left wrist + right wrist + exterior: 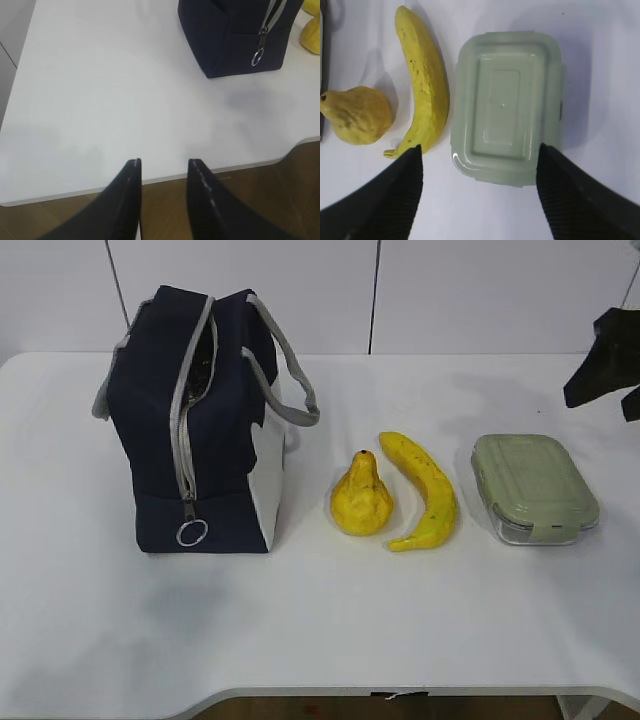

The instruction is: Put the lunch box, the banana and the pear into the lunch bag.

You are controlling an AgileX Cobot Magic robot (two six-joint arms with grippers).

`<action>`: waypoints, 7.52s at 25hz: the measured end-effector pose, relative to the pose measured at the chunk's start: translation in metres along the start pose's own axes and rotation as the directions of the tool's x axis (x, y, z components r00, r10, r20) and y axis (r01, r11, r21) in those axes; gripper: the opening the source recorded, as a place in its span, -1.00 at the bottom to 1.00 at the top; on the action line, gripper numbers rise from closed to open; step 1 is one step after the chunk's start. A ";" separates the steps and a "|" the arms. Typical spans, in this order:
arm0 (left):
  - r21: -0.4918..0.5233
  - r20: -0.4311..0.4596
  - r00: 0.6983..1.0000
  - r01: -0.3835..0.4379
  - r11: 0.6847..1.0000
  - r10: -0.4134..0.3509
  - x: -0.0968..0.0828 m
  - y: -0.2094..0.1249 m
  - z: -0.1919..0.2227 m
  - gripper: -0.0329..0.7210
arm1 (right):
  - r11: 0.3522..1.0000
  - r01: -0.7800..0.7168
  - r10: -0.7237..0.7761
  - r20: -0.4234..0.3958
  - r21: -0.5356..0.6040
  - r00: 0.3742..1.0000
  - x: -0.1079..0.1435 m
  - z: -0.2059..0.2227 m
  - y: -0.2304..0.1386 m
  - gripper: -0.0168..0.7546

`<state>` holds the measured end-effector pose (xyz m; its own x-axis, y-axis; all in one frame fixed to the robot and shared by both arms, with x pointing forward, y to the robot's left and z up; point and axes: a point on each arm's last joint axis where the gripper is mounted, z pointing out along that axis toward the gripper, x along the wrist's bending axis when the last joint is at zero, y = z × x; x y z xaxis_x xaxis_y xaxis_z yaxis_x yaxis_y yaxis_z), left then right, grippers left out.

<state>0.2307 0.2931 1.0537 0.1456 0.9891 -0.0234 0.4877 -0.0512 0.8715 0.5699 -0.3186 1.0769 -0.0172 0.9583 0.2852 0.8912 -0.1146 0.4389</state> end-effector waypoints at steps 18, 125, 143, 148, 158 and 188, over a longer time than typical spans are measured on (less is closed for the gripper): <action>0.000 0.000 1.000 0.000 1.000 0.000 0.000 0.000 0.000 -0.28 | 0.993 0.024 0.011 -0.288 0.118 0.957 -0.085 0.070 -0.005 0.49; 0.000 -0.001 1.000 0.000 1.000 0.000 0.000 0.000 0.000 -0.27 | 0.986 -0.138 0.167 -0.421 0.099 0.892 -0.117 0.112 0.025 0.08; -0.087 0.158 0.958 0.254 0.963 -0.238 -0.004 0.087 0.060 -0.06 | 0.973 -0.230 0.207 -0.455 0.003 0.866 -0.091 0.054 0.043 0.08; -0.011 0.158 0.951 0.272 0.962 -0.267 -0.001 0.137 0.095 -0.04 | 0.969 -0.247 0.215 -0.473 -0.007 0.855 -0.088 0.051 0.045 0.08; 0.142 0.266 0.908 0.294 0.945 -0.322 -0.003 0.224 0.182 0.12 | 0.965 -0.262 0.227 -0.481 -0.006 0.847 -0.088 0.050 0.046 0.07; 0.334 0.258 0.909 0.235 0.913 -0.328 -0.027 0.208 0.337 0.38 | 0.964 -0.268 0.231 -0.485 -0.006 0.844 -0.087 0.050 0.047 0.07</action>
<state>0.6181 0.2096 1.0708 0.1943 0.8799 -0.4337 0.7671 0.1393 0.6262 0.6355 -0.3947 1.0298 -0.0284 0.6550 0.7551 0.8603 -0.3686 0.3521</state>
